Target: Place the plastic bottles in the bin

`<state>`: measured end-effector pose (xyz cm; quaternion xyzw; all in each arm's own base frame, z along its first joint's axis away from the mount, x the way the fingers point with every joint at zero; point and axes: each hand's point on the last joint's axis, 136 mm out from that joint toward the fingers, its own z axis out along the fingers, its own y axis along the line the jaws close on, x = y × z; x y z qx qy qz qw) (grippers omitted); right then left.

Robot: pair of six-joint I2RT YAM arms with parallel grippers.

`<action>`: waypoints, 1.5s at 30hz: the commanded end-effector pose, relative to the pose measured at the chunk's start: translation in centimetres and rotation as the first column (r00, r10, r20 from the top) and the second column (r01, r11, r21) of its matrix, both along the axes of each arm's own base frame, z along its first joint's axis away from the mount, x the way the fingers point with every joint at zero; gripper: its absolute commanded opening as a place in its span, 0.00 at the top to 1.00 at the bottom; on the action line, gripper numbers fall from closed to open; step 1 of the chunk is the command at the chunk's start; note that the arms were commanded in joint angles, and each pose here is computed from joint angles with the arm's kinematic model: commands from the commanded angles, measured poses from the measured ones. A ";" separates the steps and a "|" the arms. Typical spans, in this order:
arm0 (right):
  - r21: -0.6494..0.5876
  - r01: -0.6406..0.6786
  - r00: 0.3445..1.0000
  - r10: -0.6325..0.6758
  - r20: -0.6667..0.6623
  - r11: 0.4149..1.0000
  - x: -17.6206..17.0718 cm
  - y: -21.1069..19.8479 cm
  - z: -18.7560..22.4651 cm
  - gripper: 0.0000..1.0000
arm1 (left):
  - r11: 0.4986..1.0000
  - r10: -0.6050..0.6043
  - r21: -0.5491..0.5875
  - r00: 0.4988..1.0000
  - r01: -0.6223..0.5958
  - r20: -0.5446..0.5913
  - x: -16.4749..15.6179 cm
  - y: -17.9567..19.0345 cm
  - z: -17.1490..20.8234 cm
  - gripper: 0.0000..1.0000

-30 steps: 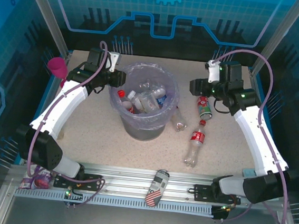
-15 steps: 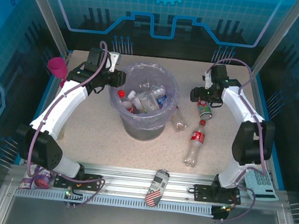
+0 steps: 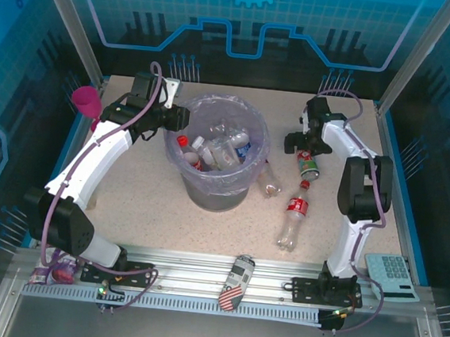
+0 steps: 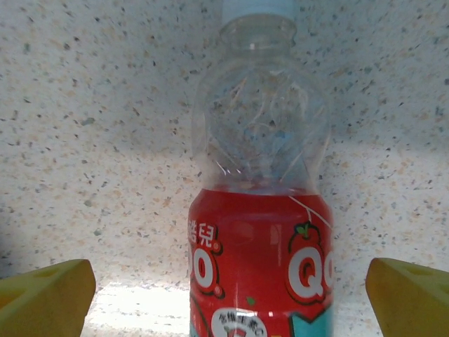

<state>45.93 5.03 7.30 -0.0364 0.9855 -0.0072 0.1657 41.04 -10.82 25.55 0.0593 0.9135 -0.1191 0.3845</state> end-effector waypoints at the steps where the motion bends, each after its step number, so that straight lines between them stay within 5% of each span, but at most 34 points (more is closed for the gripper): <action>1: 0.016 0.003 1.000 -0.003 0.016 1.000 1.6 0.3 -0.3 0.01 | 0.991 0.031 0.134 0.963 0.006 -0.269 -2.4 1.6 -8.8 0.54; 10: 0.000 0.008 1.000 -0.008 -0.004 1.000 2.2 0.4 -2.0 0.05 | 0.990 0.032 0.139 0.962 0.006 -0.270 -2.4 1.6 -9.1 0.54; 21: 0.004 0.022 1.000 -0.022 -0.019 1.000 1.9 -0.4 -3.1 0.27 | 0.990 0.033 0.143 0.964 0.005 -0.265 -2.3 1.7 -8.9 0.54; 28: 0.018 0.036 0.994 -0.037 0.099 0.999 2.6 -1.1 -0.2 0.36 | 0.990 0.032 0.140 0.963 0.006 -0.267 -2.3 1.6 -9.0 0.54; 35: 0.085 0.002 0.971 -0.022 0.237 0.996 2.7 -0.4 5.3 0.41 | 0.990 0.034 0.144 0.963 0.005 -0.267 -2.4 1.7 -9.0 0.54; 45: 0.246 -0.177 0.818 0.003 0.575 0.953 -0.4 3.3 22.0 0.43 | 0.990 0.031 0.138 0.964 0.006 -0.266 -2.4 1.6 -8.9 0.54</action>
